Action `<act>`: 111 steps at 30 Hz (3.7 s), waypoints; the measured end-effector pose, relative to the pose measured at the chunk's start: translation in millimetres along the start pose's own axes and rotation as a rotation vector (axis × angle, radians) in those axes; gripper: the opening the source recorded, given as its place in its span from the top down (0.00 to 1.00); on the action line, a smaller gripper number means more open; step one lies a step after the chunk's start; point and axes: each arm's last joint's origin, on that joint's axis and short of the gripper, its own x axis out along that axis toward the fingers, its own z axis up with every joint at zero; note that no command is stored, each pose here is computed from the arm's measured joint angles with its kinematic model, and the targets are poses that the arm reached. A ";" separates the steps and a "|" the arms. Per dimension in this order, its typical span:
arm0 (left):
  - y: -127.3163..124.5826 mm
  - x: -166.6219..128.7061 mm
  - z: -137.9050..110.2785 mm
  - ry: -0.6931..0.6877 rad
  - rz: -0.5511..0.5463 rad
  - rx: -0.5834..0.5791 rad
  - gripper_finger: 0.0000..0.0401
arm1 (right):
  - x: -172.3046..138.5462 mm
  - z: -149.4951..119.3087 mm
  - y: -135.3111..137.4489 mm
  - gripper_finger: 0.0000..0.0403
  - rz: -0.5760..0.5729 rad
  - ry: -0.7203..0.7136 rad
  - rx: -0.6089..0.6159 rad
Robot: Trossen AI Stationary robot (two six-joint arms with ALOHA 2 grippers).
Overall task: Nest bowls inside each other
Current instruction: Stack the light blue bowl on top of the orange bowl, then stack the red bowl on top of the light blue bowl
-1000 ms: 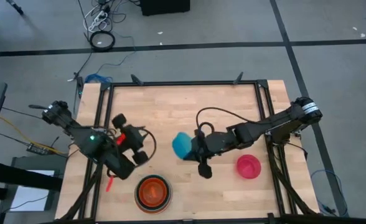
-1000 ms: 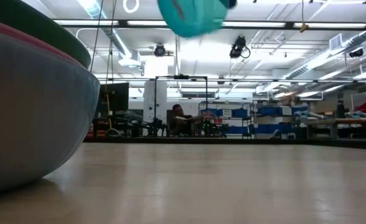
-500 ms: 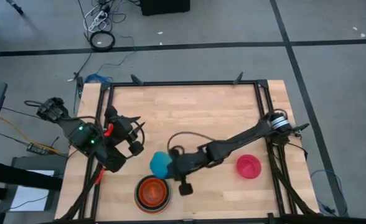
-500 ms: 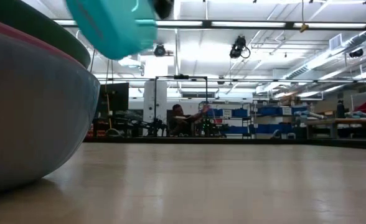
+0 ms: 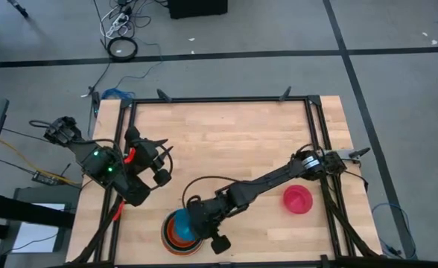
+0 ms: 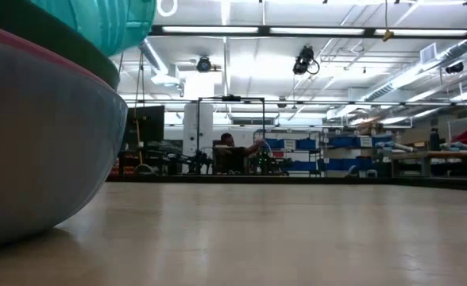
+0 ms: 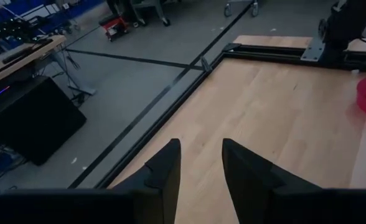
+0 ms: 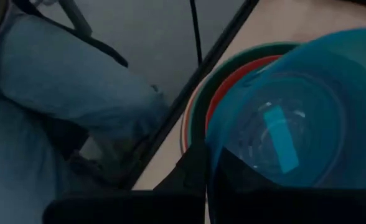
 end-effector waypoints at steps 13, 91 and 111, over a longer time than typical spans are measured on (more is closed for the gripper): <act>-0.2 0.0 -0.3 0.010 -0.009 0.000 0.68 | 1.4 0.8 -0.1 0.81 0.020 -0.001 0.042; -5.9 -8.0 -5.4 0.088 -0.111 -0.040 0.68 | -126.9 -243.1 85.3 0.62 -0.561 0.450 1.221; -10.2 -2.3 -17.1 0.090 -0.082 -0.005 0.68 | -153.7 -231.7 138.2 0.62 -0.743 0.569 1.343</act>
